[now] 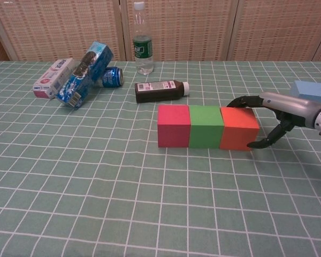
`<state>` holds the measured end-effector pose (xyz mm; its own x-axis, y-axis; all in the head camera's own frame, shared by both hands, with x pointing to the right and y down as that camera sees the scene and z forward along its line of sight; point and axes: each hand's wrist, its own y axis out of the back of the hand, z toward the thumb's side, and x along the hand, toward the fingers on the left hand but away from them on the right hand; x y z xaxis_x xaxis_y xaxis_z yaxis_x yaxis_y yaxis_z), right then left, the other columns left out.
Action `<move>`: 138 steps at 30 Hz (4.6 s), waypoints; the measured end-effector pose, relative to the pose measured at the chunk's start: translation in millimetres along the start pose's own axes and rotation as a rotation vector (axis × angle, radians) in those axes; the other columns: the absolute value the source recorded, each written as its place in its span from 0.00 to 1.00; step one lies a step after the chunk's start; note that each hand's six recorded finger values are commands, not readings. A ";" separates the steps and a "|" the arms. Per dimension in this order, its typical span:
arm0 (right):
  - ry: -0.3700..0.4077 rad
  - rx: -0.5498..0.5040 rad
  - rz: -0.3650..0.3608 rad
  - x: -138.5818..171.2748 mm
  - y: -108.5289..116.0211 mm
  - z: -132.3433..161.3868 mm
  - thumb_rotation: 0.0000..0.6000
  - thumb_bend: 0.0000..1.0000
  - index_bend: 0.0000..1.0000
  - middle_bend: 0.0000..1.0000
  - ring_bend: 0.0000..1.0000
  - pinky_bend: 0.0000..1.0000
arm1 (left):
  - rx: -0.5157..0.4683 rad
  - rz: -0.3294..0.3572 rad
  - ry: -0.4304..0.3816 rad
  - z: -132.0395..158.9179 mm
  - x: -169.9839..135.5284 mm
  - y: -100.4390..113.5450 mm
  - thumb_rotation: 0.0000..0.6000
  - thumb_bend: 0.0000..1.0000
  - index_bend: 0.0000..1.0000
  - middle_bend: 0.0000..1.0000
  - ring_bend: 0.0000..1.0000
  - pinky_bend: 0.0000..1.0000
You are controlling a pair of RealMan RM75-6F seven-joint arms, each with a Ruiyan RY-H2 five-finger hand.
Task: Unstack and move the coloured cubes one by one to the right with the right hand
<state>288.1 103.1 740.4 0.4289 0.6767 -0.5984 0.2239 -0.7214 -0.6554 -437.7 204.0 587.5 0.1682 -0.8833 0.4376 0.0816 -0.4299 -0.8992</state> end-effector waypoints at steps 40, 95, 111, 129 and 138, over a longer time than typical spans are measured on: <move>-0.125 0.215 0.179 134.0 30.1 -15.5 1.00 0.11 0.43 0.33 0.13 0.01 | -0.002 -0.015 -0.005 2.2 2.5 -3.1 1.00 0.47 0.13 0.19 0.20 0.39; 0.067 0.027 -0.025 -50.9 -15.3 51.7 1.00 0.06 0.17 0.09 0.01 0.03 | -0.016 -0.001 0.001 -1.7 -0.1 0.7 1.00 0.47 0.13 0.19 0.20 0.39; 0.122 -0.015 -0.184 -51.2 -9.4 46.9 1.00 0.11 0.65 0.57 0.49 0.51 | -0.012 -0.003 -0.002 -1.4 -0.1 0.2 1.00 0.47 0.13 0.19 0.20 0.39; -0.072 0.136 -0.245 2.6 54.7 -29.8 1.00 0.11 0.19 0.11 0.00 0.01 | 0.005 -0.021 -0.007 2.2 2.8 -4.1 1.00 0.47 0.13 0.19 0.20 0.39; 0.035 0.100 -0.166 27.2 52.0 -17.6 1.00 0.06 0.00 0.00 0.00 0.00 | 0.000 -0.013 -0.008 1.4 1.8 -2.5 1.00 0.47 0.13 0.19 0.20 0.39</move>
<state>326.8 81.4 698.1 0.4245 0.7781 -0.4631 0.2065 -0.5812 -0.7872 -436.2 203.8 590.5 0.1747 -0.8762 0.4492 0.0838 -0.4413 -0.8934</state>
